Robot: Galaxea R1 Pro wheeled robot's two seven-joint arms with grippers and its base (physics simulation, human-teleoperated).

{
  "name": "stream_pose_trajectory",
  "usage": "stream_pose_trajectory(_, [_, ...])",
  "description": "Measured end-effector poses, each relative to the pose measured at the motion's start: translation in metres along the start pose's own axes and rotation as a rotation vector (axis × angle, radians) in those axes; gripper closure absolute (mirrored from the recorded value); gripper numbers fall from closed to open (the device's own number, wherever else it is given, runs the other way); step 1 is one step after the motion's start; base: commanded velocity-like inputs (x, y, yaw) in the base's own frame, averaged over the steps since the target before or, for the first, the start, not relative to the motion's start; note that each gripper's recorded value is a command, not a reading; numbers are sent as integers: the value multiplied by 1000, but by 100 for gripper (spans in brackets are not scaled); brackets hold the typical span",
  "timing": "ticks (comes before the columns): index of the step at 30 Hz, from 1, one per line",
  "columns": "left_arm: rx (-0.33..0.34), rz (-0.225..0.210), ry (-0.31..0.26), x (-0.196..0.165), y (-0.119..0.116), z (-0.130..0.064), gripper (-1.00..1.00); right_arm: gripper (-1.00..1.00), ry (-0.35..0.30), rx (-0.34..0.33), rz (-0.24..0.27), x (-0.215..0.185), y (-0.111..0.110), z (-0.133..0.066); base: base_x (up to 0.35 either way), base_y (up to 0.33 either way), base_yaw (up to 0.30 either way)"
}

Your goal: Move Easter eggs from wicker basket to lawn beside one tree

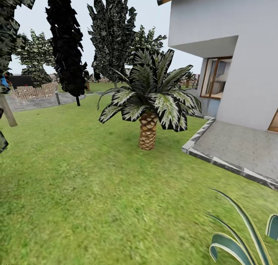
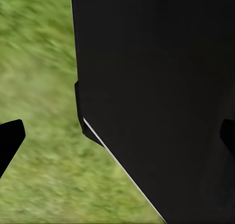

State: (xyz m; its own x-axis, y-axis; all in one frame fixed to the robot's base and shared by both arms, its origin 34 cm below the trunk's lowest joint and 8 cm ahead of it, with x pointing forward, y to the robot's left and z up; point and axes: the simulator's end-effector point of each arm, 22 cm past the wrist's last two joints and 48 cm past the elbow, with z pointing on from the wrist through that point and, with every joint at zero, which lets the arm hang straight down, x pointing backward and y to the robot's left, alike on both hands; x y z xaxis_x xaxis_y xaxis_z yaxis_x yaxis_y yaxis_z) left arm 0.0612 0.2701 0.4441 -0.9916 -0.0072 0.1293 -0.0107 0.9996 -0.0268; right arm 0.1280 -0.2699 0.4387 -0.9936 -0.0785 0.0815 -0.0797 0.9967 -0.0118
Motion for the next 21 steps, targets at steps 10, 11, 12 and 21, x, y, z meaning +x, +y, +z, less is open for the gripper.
stream_pose_trajectory(10, [1, 0, 0, 0, 0, 0, -100, -100, -1, 1, -1, 0, -1, 0, 254, 195, 256])
stream_pose_trajectory(11, [1, 0, 0, 0, 0, 0, -100, -100, -1, 1, -2, 0, -1, 0, 260, 230, 165])
stream_pose_trajectory(12, [1, 0, 0, 0, 0, 0, -100, -100, -1, 1, -2, 0, -1, 0, 260, 230, 105])
stream_pose_trajectory(21, [-1, 0, 0, 0, 0, 0, -100, -100, 2, -3, -4, 1, -2, 0, 260, 231, 12])
